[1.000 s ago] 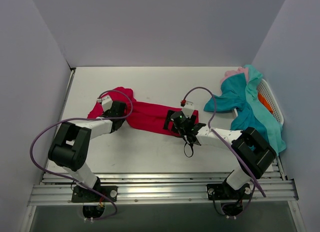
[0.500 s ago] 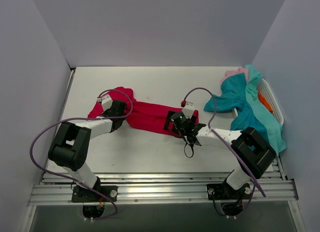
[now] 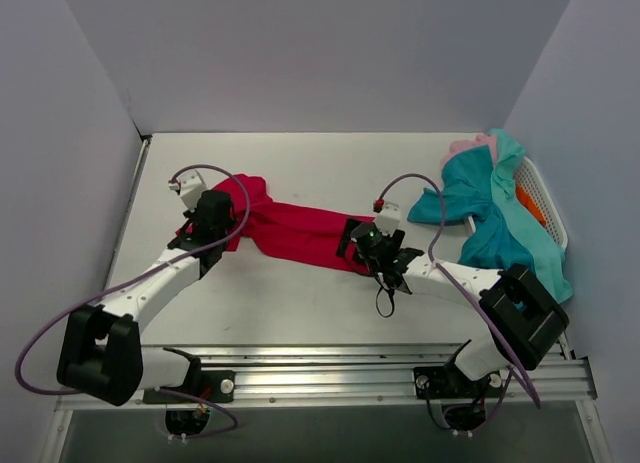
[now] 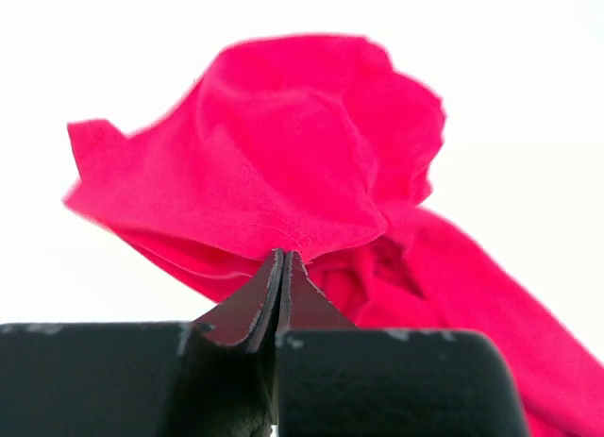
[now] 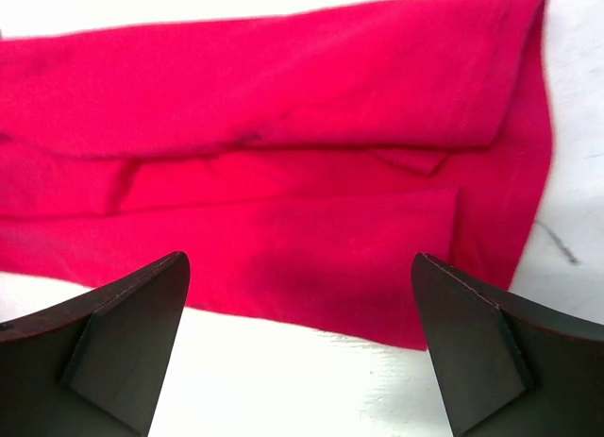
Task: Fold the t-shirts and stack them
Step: Flatten the tshirt out
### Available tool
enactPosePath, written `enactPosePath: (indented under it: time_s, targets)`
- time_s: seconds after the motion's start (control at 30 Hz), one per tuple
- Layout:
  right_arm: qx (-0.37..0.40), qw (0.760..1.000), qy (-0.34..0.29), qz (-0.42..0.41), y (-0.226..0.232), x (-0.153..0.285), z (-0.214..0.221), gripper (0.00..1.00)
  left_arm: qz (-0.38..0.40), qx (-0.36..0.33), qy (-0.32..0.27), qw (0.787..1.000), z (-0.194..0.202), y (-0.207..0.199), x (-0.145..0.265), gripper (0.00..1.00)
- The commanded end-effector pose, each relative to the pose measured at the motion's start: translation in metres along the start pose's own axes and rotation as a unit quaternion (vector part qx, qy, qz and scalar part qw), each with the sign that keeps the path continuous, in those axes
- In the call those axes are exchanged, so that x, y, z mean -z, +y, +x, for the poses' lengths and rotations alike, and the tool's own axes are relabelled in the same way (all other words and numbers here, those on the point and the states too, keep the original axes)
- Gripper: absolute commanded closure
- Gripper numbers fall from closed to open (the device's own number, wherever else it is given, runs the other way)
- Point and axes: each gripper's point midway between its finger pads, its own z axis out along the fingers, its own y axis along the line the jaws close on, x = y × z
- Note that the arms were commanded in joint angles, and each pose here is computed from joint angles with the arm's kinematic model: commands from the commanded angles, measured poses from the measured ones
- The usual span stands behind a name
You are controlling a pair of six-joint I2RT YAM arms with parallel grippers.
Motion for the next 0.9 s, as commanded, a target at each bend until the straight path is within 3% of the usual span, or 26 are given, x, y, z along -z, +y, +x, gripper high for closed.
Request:
enactPosePath:
  time_s: [0.0,0.23,0.5,0.7,0.87]
  targets:
    - [-0.012,0.999,-0.03,0.037,-0.019,0.006,-0.019,0.01,0.007,-0.003,-0.038,0.999,-0.032,-0.001,0.018,0.98]
    - [-0.039,0.996,-0.029,0.076,-0.051,-0.007,-0.023,0.0,0.013,-0.004,-0.042,0.999,-0.028,0.005,0.022,0.98]
    - [-0.044,0.994,-0.03,0.1,-0.057,-0.039,-0.027,0.01,0.015,0.003,-0.052,0.999,-0.037,0.013,0.03,0.98]
    - [-0.047,0.992,-0.028,0.116,-0.063,-0.063,-0.039,0.02,0.034,0.033,-0.105,0.993,-0.077,0.024,0.07,0.98]
    - [-0.055,0.992,-0.025,0.107,-0.059,-0.069,-0.049,0.03,0.032,0.03,-0.109,0.993,-0.085,0.026,0.075,0.98]
